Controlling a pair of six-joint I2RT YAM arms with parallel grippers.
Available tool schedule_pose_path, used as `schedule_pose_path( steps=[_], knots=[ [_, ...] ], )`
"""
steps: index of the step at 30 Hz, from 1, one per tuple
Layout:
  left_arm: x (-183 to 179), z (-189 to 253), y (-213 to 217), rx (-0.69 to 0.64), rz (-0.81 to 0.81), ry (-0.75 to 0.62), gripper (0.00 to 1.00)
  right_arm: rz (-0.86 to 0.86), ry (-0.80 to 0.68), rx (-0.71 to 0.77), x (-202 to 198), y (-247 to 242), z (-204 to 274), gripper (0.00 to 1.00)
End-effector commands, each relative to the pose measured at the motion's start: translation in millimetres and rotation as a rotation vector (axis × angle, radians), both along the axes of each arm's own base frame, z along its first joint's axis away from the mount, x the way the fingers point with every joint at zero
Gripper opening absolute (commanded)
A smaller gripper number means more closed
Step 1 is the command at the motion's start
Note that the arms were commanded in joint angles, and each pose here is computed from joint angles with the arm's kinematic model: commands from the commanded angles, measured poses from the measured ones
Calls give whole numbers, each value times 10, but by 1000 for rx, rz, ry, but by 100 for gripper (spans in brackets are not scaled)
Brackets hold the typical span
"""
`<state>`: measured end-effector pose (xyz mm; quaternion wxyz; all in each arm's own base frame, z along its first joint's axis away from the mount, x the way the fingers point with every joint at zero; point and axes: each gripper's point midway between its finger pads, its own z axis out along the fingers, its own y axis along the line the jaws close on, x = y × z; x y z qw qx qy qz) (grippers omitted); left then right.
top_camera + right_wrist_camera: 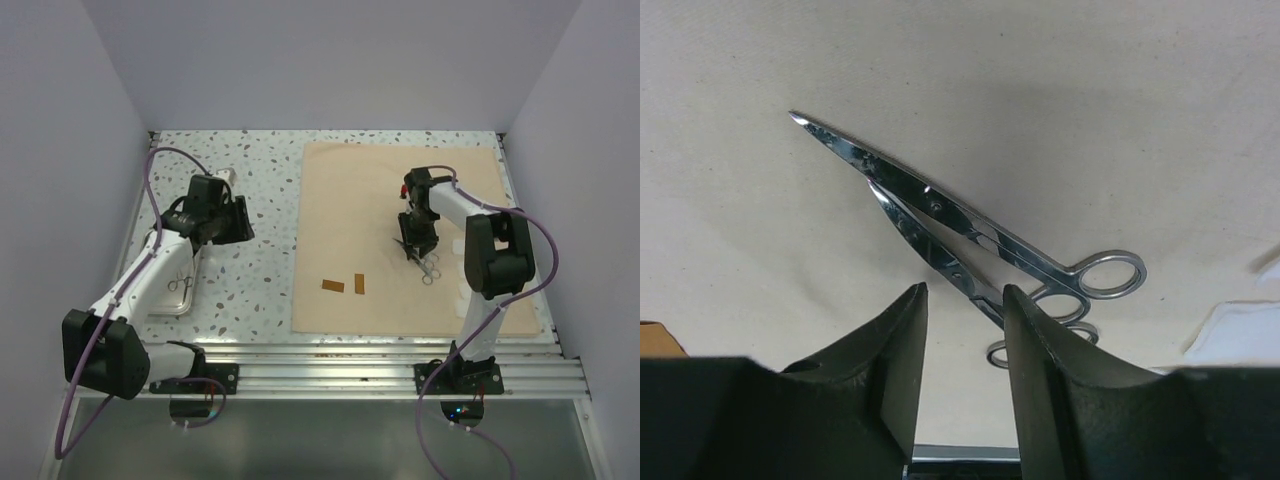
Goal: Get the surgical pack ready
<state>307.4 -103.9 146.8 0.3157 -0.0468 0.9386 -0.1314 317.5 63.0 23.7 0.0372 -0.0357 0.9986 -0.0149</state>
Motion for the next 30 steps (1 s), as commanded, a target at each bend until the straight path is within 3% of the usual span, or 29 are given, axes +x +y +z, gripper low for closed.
schedule_pose_path(
  steps=[1,5,16,22,30],
  knots=[
    [123,200,-148,-59,-27,-61,50,11,-52,37,122,77,21,39],
    [113,211,-142,-50,-40,-60,50,9,-41,30,118,68,-62,32],
    [64,252,-132,-49,-40,-63,50,15,-6,1,19,23,-194,25],
    [44,309,-152,-58,-45,-70,50,29,5,-43,-19,-3,-193,36],
    [-5,289,-167,-67,-46,-66,50,26,33,-55,-83,-11,-255,33]
  ],
)
